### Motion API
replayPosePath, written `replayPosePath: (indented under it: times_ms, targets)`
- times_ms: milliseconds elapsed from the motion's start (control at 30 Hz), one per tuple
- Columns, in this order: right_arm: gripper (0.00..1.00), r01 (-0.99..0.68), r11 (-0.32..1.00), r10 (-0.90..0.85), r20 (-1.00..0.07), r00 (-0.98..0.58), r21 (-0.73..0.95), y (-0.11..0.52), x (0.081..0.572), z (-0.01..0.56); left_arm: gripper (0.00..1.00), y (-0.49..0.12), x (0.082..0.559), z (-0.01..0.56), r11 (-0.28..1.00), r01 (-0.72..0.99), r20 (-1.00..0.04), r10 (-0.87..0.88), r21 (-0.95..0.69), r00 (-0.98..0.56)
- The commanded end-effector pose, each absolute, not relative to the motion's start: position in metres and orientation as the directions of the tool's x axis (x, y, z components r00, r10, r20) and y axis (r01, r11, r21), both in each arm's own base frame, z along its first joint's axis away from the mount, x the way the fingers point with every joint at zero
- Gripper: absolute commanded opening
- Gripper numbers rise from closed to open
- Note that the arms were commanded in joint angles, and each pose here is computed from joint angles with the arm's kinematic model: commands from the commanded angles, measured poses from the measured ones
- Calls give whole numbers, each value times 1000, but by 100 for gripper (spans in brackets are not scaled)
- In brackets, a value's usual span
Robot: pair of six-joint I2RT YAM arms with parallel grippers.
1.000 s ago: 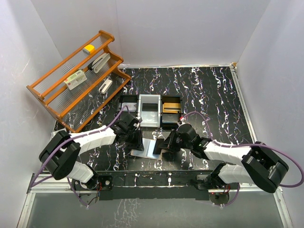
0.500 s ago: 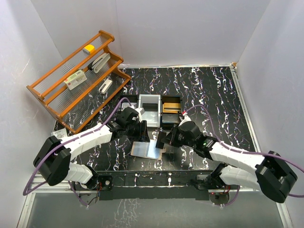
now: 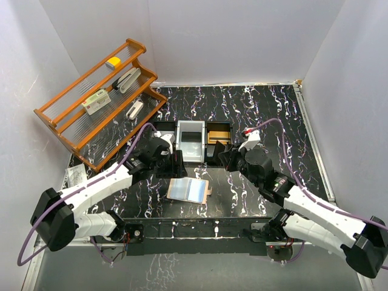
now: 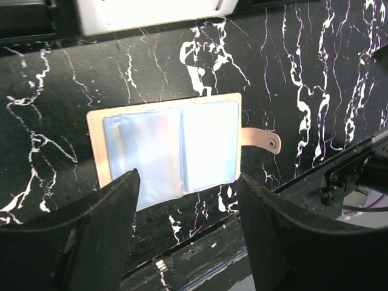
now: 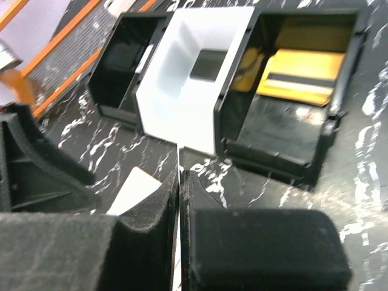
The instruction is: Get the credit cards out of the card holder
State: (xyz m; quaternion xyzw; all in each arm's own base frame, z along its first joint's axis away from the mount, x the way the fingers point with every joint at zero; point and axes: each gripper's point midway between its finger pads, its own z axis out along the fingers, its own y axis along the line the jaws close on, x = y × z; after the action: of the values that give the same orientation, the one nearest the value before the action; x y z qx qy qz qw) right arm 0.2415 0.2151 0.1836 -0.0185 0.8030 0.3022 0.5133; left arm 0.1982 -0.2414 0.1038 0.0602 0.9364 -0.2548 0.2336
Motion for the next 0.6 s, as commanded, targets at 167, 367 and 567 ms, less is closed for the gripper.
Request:
replayPosePath:
  times_ms: [167,367,567]
  targets:
    - [0,-292,951,28,-965,-260,106,175,322,246,77,-211,203,111,916,135,-525,-92,-377,-846]
    - [0,-438,898,-177,-935,-306,-26,195,364,231,82,-194,201,112,936,95,-542,-111,-338,-833]
    - [0,-563,769,-458,-876,-152,-304,201,372,210,90,-181,197,109,946,59,-550,-134,-319,-824]
